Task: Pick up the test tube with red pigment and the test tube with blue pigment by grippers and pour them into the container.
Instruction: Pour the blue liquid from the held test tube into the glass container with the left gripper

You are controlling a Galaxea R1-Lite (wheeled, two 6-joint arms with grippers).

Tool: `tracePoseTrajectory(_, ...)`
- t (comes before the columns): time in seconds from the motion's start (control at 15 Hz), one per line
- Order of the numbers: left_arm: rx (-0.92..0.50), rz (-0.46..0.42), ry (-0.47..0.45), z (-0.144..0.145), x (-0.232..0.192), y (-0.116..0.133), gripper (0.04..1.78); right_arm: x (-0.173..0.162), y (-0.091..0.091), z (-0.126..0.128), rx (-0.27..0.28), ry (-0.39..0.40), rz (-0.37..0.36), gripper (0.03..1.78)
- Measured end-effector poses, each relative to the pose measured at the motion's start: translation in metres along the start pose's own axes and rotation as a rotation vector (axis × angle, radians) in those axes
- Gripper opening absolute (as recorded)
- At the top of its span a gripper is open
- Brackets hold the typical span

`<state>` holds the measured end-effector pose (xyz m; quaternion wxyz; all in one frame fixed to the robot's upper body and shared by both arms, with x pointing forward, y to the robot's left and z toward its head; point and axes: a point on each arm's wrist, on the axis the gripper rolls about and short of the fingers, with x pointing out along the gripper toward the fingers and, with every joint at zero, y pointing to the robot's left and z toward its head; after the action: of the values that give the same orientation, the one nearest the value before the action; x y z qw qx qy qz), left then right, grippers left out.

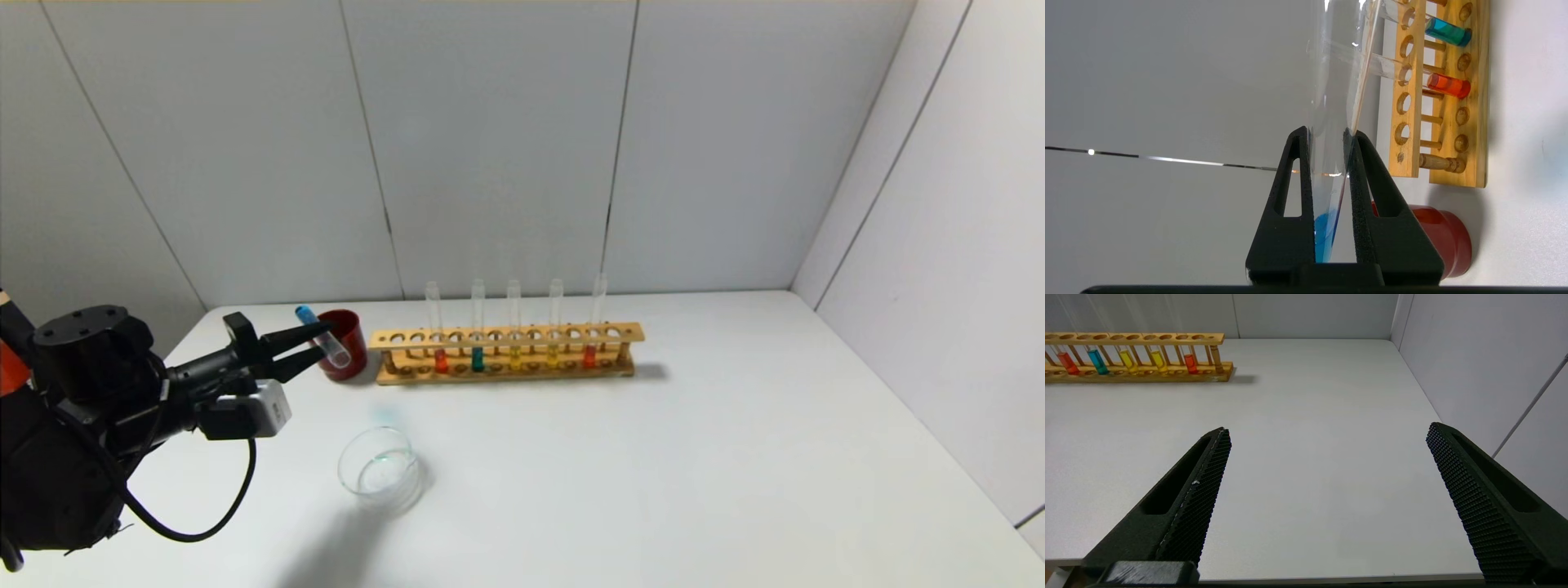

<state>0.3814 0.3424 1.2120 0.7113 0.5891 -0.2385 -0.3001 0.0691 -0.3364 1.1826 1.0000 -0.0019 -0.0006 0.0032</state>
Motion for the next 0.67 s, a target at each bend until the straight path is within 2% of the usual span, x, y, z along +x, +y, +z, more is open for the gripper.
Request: tracePoseTrajectory(0.67, 0.100, -0.007, -0.010, -0.0029, 0.0021, -0.0030, 0.30, 0.0000, 0.0000, 0.0000, 0.000, 0.000, 0.000, 1.75)
